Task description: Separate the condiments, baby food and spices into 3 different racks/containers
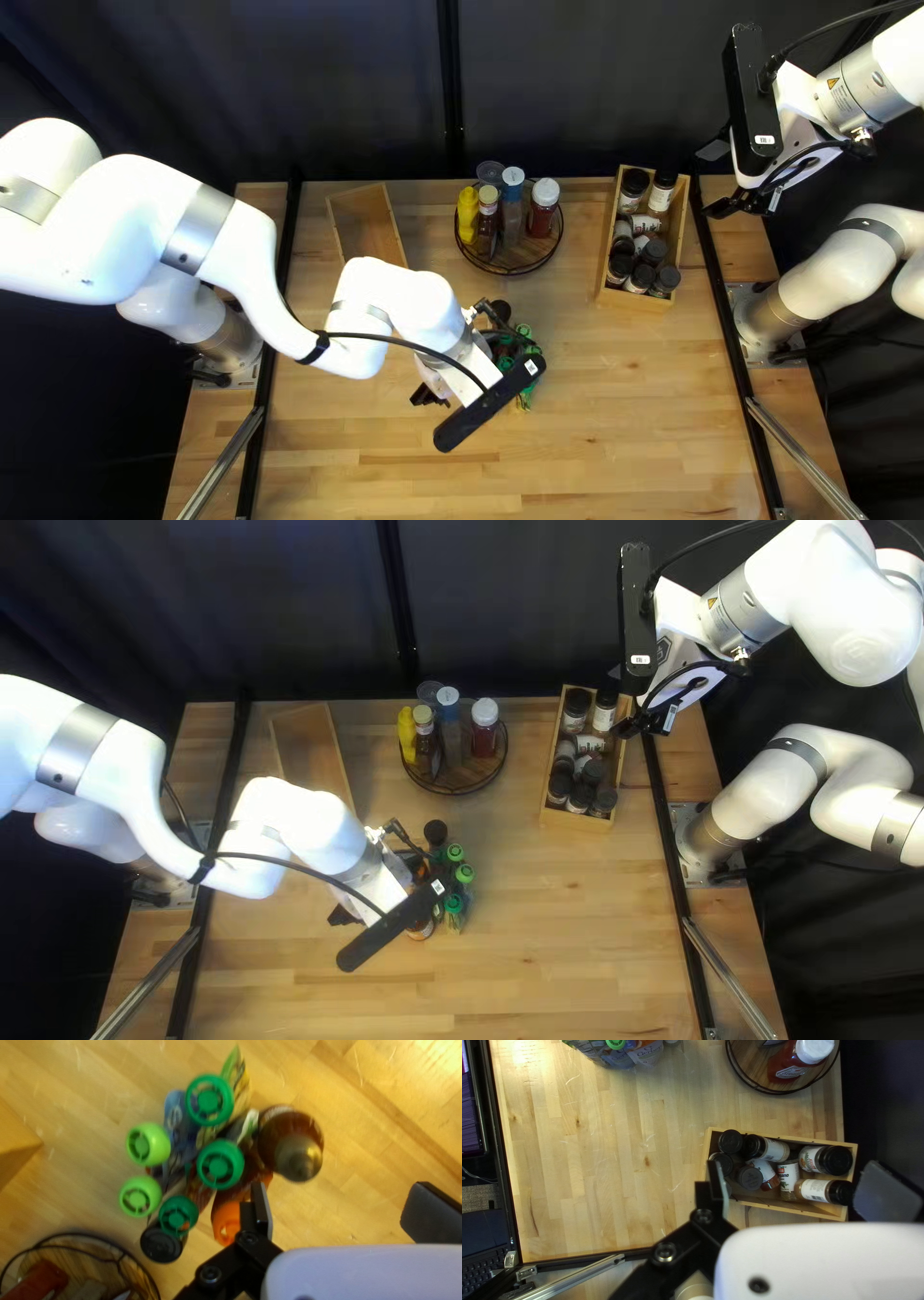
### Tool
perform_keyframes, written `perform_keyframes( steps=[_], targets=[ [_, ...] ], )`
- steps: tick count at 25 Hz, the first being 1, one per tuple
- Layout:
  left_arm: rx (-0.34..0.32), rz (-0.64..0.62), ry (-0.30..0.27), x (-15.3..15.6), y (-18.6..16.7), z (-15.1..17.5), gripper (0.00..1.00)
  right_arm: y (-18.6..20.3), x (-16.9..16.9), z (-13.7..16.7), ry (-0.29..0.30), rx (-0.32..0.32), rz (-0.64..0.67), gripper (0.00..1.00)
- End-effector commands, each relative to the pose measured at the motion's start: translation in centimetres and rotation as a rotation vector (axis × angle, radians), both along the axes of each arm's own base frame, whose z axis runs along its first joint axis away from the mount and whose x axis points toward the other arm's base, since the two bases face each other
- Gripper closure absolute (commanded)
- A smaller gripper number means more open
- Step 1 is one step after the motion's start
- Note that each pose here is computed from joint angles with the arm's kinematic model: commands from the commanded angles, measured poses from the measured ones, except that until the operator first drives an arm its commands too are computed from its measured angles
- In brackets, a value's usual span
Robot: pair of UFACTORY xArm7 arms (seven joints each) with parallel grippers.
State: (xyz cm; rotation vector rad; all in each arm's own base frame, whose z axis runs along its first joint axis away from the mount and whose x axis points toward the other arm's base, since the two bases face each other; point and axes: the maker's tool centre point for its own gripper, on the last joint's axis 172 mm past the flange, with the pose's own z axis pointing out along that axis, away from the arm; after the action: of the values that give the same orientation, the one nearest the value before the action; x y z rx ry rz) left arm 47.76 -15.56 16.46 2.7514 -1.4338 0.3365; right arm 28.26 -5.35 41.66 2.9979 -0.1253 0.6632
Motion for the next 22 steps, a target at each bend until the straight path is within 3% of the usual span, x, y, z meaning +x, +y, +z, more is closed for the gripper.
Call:
perform_keyframes(
  steps=[1,16,18,19,20,22],
  targets=[
    [-0.011,-0.009,-0.005,0.0,0.0,-0.4,0.0,0.0,0.0,0.0,0.0,0.0,0.0,0.0],
    [-0.026,-0.038,-0.023,1.2,0.0,-3.0,0.0,0.0,0.0,0.0,0.0,0.0,0.0,0.0],
    [-0.025,-0.037,-0.022,1.1,0.0,-3.0,0.43,0.0,0.0,0.0,0.0,0.0,0.0,0.0],
    [-0.024,-0.036,-0.022,1.1,0.1,-3.1,0.59,0.0,0.0,0.0,0.0,0.0,0.0,0.0],
    [-0.023,-0.035,-0.022,1.1,0.1,-3.1,0.9,0.0,0.0,0.0,0.0,0.0,0.0,0.0],
    [-0.021,-0.032,-0.021,1.1,0.2,-3.2,1.0,0.0,0.0,0.0,0.0,0.0,0.0,0.0]
  ],
)
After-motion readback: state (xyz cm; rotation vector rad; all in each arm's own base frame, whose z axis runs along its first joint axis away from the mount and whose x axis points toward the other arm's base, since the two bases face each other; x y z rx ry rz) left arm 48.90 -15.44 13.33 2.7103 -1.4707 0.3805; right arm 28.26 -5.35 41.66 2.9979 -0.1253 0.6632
